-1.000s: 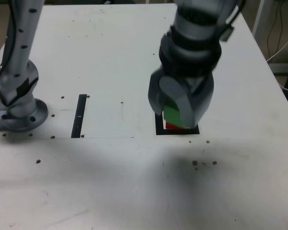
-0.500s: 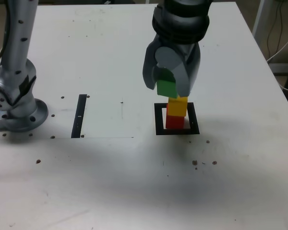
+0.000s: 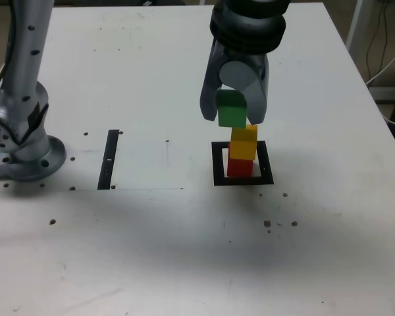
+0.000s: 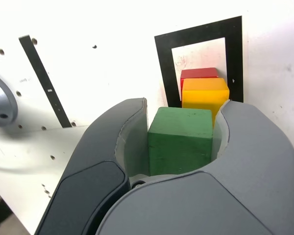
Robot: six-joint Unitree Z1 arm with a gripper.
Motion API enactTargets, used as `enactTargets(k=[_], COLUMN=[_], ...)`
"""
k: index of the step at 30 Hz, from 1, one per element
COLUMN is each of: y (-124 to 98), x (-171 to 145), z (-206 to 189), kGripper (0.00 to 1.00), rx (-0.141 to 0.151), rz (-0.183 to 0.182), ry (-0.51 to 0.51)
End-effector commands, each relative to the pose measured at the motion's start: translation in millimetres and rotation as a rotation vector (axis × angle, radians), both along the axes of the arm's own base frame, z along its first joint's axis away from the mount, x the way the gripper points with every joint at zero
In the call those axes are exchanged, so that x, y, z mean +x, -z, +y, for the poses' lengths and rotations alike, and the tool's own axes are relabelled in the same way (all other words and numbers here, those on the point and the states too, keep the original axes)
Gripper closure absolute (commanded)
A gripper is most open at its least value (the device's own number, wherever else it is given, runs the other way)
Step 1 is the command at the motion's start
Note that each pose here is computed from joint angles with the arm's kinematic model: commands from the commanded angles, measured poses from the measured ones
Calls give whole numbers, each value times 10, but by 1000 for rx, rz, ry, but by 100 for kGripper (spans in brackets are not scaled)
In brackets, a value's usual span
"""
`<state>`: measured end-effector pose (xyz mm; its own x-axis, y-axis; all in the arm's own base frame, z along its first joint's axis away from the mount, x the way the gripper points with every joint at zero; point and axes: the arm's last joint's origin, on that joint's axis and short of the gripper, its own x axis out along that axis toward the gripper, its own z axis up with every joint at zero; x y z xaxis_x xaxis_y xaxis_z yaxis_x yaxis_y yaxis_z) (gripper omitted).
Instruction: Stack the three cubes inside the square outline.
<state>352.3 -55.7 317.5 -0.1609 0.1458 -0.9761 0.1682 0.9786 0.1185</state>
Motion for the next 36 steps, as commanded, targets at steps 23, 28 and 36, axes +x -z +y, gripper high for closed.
enactTargets(k=[23, 28, 36], y=[140, 160, 202], x=[137, 165, 187], z=[-21, -25, -27], kGripper=[67, 67, 64], rx=[-6, -5, -1], rz=[16, 15, 19], ry=[-26, -25, -22])
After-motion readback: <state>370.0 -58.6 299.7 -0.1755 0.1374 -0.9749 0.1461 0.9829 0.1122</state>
